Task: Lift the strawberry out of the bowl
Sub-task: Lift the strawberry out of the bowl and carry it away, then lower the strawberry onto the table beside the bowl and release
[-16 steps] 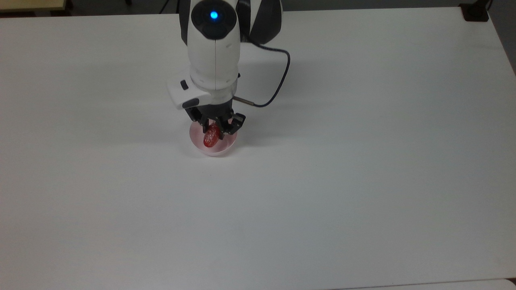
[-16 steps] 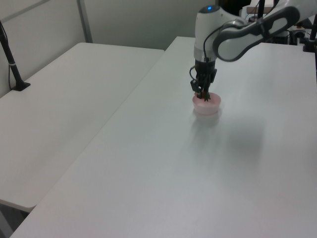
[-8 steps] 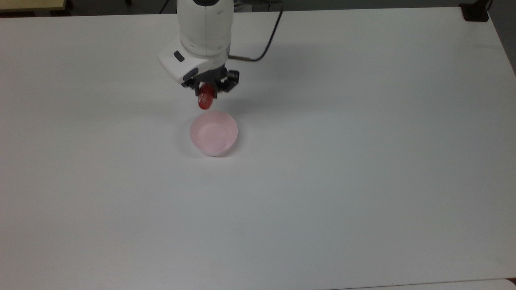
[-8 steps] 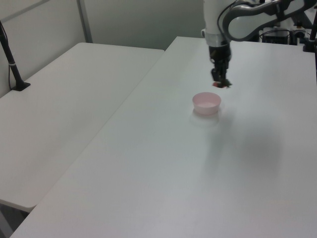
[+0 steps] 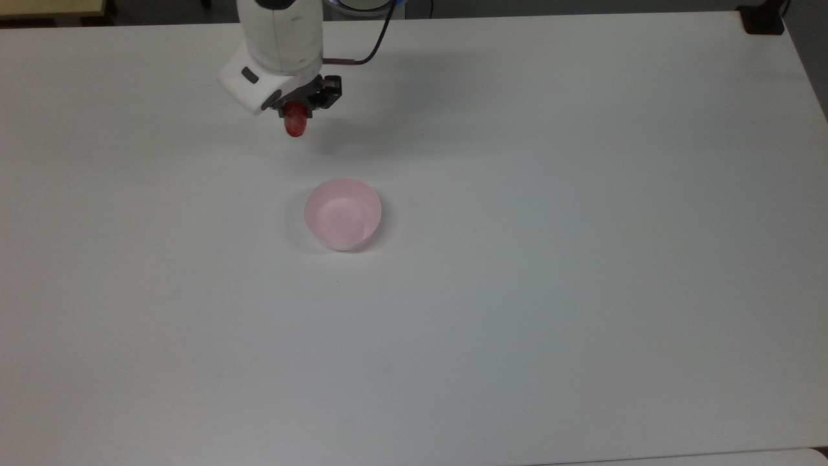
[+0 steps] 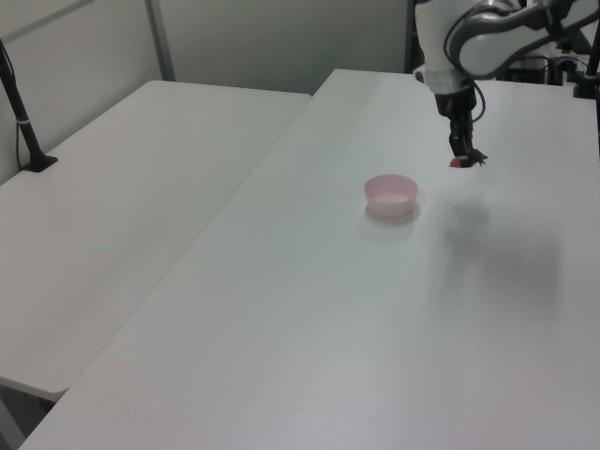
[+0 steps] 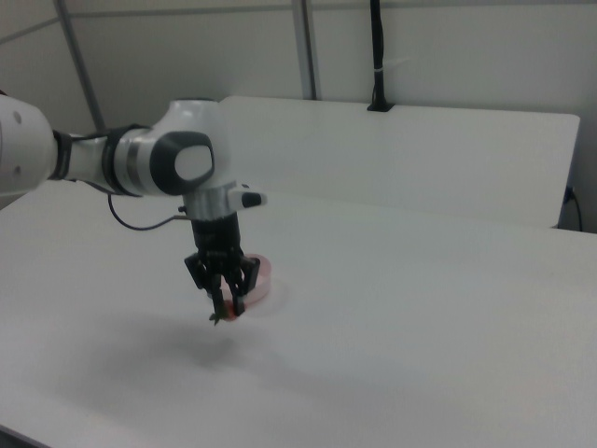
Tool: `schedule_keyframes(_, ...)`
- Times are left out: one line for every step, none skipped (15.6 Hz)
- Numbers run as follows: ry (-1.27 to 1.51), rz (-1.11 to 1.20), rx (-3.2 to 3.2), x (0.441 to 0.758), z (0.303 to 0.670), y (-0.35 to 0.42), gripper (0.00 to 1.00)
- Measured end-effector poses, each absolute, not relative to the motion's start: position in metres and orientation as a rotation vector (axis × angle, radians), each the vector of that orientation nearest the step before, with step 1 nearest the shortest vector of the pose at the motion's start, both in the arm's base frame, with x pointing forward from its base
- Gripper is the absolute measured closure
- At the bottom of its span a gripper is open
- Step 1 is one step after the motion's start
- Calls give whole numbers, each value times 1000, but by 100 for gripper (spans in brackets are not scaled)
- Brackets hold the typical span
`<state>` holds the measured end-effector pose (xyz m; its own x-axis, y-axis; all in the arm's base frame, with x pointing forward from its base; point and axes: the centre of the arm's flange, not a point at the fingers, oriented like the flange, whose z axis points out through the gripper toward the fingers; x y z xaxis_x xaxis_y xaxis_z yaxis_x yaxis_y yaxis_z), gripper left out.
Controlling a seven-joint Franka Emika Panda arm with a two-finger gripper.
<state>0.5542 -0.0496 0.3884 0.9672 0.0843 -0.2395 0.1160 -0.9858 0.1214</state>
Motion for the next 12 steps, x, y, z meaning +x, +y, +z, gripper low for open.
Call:
schedule_keyframes(150,-330,2983,553,379,-56,60)
schedule_keyframes(146,-303,2986,552,370,-61,60)
schedule_keyframes(144,-286,2987,551,361,-66,60)
schedule_keyframes(148,-277,2985,551,353,-69,60)
schedule_keyframes(155,-269,2980,552,346,-71,60)
schedule_keyframes(161,-263,2976,554,340,-72,60)
schedule_keyframes(164,-262,2975,556,334,-73,60)
schedule_keyframes(166,-265,2976,557,329,-74,60)
schedule_keyframes(168,-270,2976,557,325,-74,59)
schedule_keyframes(167,-272,2977,558,323,-74,52)
schedule_keyframes(162,-267,2977,558,325,-75,45)
schedule_keyframes(146,-253,2977,560,329,-76,35)
